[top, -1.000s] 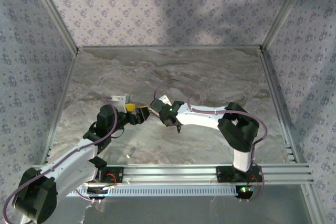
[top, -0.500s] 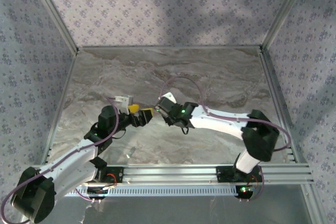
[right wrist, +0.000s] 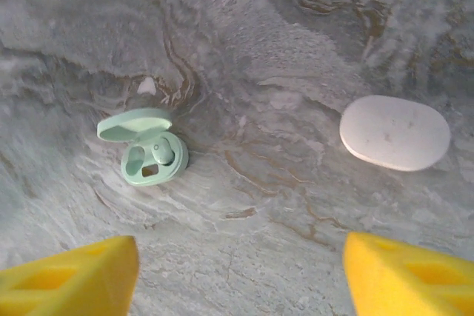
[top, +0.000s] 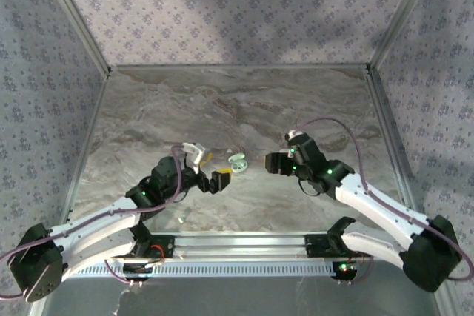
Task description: Insert the wireless bluetooth earbuds into the charging case
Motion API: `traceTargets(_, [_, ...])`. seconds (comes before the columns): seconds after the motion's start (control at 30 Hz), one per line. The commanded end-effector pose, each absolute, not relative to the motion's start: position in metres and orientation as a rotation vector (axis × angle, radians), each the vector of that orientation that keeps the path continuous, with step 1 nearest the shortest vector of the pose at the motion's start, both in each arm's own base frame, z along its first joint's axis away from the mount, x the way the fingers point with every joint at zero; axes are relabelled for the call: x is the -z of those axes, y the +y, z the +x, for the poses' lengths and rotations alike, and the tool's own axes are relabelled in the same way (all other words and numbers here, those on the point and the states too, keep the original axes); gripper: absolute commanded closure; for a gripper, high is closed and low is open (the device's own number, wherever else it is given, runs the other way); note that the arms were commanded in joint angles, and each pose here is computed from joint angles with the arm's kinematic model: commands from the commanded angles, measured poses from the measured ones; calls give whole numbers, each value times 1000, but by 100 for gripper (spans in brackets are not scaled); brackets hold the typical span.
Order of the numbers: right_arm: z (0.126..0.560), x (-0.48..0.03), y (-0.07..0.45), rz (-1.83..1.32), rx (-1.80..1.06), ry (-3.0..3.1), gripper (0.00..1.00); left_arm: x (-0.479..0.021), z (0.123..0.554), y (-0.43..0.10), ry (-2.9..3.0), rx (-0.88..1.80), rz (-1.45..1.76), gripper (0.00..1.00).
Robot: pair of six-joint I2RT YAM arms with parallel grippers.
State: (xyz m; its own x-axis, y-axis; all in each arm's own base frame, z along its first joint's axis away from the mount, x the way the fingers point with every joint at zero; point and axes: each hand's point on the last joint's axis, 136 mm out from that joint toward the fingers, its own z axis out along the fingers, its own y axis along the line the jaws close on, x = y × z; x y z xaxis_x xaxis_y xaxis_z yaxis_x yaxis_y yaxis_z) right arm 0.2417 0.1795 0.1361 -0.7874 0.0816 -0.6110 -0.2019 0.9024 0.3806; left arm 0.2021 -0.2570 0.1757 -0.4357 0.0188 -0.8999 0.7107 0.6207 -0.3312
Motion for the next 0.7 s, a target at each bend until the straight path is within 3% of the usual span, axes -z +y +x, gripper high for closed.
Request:
traceTargets(0.0, [237, -141, 185, -51, -771, 2394, 21, -192, 206, -267, 1815, 825, 639, 0])
traceTargets(0.3, [239, -132, 196, -52, -871, 2420, 20, -187, 214, -262, 1862, 756, 599, 0])
traceTargets(0.67, [209, -148, 221, -326, -811, 2455, 17, -172, 247, -230, 2021, 635, 355, 0])
